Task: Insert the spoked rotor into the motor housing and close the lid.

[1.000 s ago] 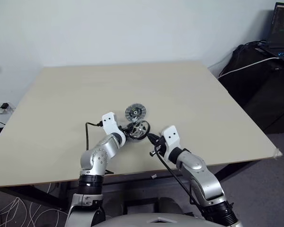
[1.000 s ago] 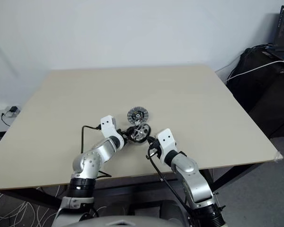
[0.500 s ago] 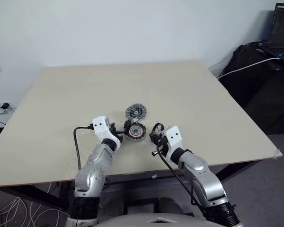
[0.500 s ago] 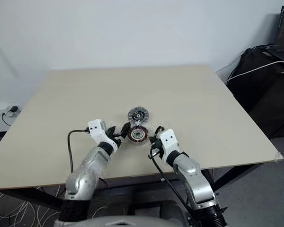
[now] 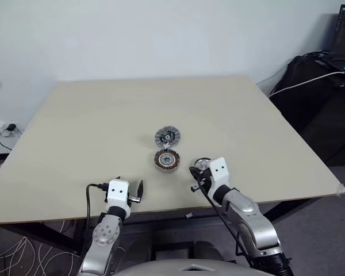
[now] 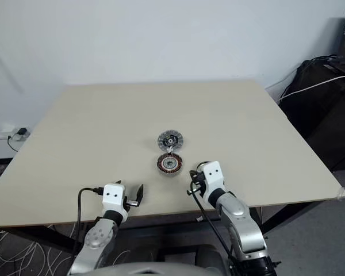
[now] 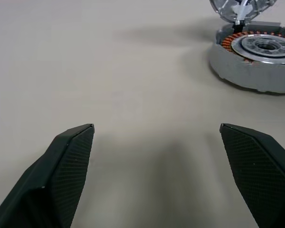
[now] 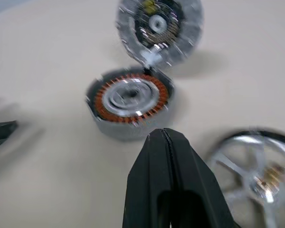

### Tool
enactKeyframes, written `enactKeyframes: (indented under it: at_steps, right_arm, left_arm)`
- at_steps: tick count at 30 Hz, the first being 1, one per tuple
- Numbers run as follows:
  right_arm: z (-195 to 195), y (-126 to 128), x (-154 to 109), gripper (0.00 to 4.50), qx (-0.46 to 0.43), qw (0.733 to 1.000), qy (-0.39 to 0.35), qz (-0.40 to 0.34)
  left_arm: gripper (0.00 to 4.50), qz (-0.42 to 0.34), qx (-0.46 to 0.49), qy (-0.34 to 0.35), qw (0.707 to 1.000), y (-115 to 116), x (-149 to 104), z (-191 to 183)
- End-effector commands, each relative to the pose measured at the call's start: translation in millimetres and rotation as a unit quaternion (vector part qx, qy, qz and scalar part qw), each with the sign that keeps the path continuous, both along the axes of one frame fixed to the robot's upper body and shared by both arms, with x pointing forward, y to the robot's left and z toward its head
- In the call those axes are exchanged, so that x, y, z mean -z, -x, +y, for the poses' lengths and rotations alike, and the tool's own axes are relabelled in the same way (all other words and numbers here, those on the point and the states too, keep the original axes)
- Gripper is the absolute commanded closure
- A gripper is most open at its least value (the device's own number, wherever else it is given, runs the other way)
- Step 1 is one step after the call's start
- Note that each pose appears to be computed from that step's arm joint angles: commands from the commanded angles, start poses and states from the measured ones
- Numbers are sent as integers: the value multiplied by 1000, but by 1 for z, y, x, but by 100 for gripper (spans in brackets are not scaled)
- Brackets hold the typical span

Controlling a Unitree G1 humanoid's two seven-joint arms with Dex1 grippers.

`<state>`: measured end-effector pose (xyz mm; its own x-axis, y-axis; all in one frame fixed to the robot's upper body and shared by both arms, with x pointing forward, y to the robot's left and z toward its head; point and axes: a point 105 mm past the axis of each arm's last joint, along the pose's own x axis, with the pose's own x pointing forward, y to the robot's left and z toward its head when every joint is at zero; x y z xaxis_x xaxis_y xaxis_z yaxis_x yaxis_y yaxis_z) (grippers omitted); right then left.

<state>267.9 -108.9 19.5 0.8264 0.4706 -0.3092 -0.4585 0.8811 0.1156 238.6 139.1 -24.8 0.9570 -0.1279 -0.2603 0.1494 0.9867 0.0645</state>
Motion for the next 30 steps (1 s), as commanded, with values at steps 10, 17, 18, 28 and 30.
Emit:
enactKeyframes:
  at_steps: [10,17,18,28,30]
  right_arm:
    - [-35,2,-8,172,53,998,23,0]
    - [-62,-4,23,172,142,987,24,70]
    - [-67,-5,25,172,154,985,25,77]
    - [-74,-14,21,172,178,979,32,90]
    - [-72,-16,18,172,181,979,26,91]
  left_arm:
    - [0,-21,27,7,999,-8,-11,-10]
    - [0,-20,26,11,999,-8,-11,-12]
    - [0,-19,25,12,999,-7,-11,-12]
    - [0,-14,23,14,1000,-6,-10,-12]
    - [0,-13,24,14,1000,-6,-10,-12]
